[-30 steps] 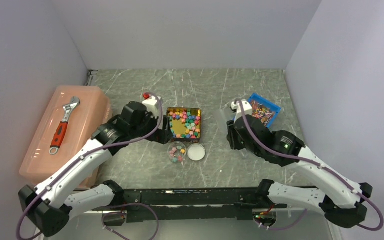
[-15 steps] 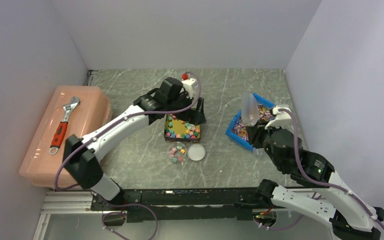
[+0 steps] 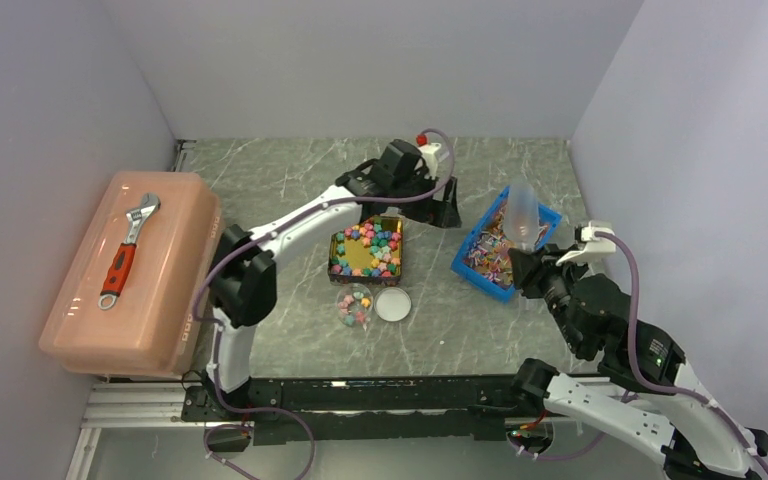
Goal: Pack the candies
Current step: Move the storage box to the center of the board.
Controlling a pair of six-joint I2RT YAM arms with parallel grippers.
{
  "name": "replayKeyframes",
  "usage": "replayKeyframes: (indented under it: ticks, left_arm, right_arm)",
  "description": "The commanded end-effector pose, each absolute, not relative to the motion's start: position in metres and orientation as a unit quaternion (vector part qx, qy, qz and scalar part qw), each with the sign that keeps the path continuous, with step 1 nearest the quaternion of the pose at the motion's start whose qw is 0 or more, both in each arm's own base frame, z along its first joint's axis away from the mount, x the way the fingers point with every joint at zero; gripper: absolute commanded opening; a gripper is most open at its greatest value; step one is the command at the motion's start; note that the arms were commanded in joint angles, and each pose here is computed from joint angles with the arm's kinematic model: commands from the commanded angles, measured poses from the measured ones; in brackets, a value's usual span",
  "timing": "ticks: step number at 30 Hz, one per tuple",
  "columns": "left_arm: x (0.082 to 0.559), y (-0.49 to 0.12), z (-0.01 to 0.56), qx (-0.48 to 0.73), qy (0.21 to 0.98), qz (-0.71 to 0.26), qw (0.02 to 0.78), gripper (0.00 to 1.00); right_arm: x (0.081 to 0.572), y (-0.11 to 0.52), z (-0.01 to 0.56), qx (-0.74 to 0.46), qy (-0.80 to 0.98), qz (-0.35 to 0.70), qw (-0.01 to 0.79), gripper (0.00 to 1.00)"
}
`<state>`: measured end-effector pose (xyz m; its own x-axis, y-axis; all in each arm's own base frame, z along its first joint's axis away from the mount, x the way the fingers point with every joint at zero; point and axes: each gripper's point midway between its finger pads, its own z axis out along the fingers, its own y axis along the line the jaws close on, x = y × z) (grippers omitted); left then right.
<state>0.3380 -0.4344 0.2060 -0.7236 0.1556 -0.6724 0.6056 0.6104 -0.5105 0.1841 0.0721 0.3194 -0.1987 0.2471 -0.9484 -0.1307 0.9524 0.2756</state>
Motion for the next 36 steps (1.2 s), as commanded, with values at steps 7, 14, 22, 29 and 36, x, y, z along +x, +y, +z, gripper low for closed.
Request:
replayKeyframes:
  ticks: [7, 14, 22, 29, 36]
  left_arm:
    - [0.359, -0.507, 0.201, 0.238, 0.824, -0.376, 0.351, 0.93]
    - [0.360, -0.526, 0.186, 0.249, 0.824, -0.319, 0.395, 0.91]
    - [0.362, -0.542, 0.171, 0.264, 0.820, -0.264, 0.434, 0.85]
    - [0.370, -0.544, 0.154, 0.259, 0.824, -0.242, 0.441, 0.79]
    - [0.372, -0.541, 0.139, 0.260, 0.831, -0.228, 0.436, 0.65]
  right_arm:
    - [0.179, 0.066, 0.343, 0.051, 0.732, 0.180, 0.655, 0.00]
    - [0.174, 0.061, 0.342, 0.054, 0.732, 0.187, 0.653, 0.00]
    - [0.169, 0.064, 0.341, 0.050, 0.736, 0.203, 0.644, 0.00]
    - [0.165, 0.060, 0.341, 0.052, 0.736, 0.209, 0.642, 0.00]
    - [0.164, 0.060, 0.338, 0.049, 0.737, 0.209, 0.641, 0.00]
